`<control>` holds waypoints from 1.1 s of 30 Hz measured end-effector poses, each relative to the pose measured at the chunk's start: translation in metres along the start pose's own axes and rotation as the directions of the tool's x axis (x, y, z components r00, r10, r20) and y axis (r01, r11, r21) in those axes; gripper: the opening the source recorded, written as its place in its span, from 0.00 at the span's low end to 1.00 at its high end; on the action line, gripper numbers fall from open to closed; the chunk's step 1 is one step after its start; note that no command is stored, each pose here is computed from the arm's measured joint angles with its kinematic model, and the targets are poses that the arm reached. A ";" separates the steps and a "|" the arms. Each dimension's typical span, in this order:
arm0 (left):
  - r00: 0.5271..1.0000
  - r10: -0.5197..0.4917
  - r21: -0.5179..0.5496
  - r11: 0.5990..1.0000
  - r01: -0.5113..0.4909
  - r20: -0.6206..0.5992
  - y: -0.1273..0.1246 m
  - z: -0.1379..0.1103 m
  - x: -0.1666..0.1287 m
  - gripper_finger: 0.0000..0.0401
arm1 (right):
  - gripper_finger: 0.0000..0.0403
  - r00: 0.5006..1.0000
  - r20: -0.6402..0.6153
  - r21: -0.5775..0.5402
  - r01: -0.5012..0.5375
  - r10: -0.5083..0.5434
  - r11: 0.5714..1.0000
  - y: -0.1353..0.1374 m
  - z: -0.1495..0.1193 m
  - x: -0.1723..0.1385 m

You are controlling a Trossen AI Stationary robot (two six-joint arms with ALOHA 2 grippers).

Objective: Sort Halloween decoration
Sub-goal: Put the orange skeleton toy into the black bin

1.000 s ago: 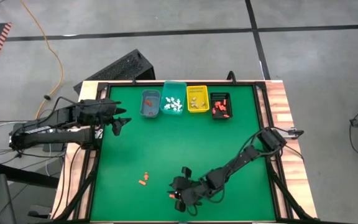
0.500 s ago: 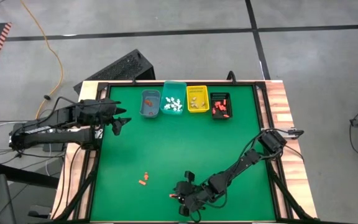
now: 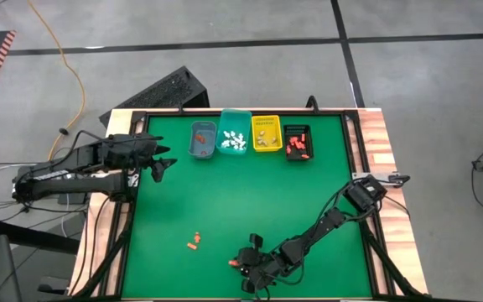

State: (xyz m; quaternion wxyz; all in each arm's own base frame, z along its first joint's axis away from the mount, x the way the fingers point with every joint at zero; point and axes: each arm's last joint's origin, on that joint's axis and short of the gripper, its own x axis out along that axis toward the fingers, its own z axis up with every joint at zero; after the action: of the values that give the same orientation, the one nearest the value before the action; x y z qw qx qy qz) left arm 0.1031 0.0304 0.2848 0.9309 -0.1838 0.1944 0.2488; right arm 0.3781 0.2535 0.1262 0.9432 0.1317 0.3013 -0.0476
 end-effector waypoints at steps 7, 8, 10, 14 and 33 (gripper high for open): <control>1.000 0.002 -0.006 1.000 -0.002 0.000 0.000 0.000 0.000 0.65 | 0.31 1.000 -0.012 -0.002 0.020 -0.020 1.000 -0.002 -0.004 0.003; 1.000 0.001 -0.006 1.000 -0.001 0.000 0.000 0.000 0.000 0.65 | 0.30 0.999 -0.021 0.005 0.026 -0.026 1.000 -0.002 -0.005 0.003; 1.000 0.001 -0.007 1.000 -0.001 -0.001 0.000 0.000 0.000 0.65 | 0.26 0.999 -0.037 0.021 0.041 -0.040 0.999 -0.004 -0.007 0.003; 1.000 0.002 -0.006 1.000 -0.002 -0.001 0.000 0.000 0.000 0.65 | 0.16 0.998 -0.047 0.045 0.044 -0.041 0.998 -0.004 -0.007 0.003; 1.000 0.024 -0.005 1.000 -0.024 0.007 0.001 0.000 0.000 0.65 | 0.01 0.999 -0.005 0.152 0.032 -0.032 0.988 -0.005 0.011 -0.009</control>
State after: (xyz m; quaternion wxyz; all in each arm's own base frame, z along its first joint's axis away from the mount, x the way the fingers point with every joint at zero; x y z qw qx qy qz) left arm 0.1028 0.0311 0.2847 0.9282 -0.1828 0.1924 0.2609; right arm 0.3760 0.2457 0.1385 0.9291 0.1984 0.3003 -0.0854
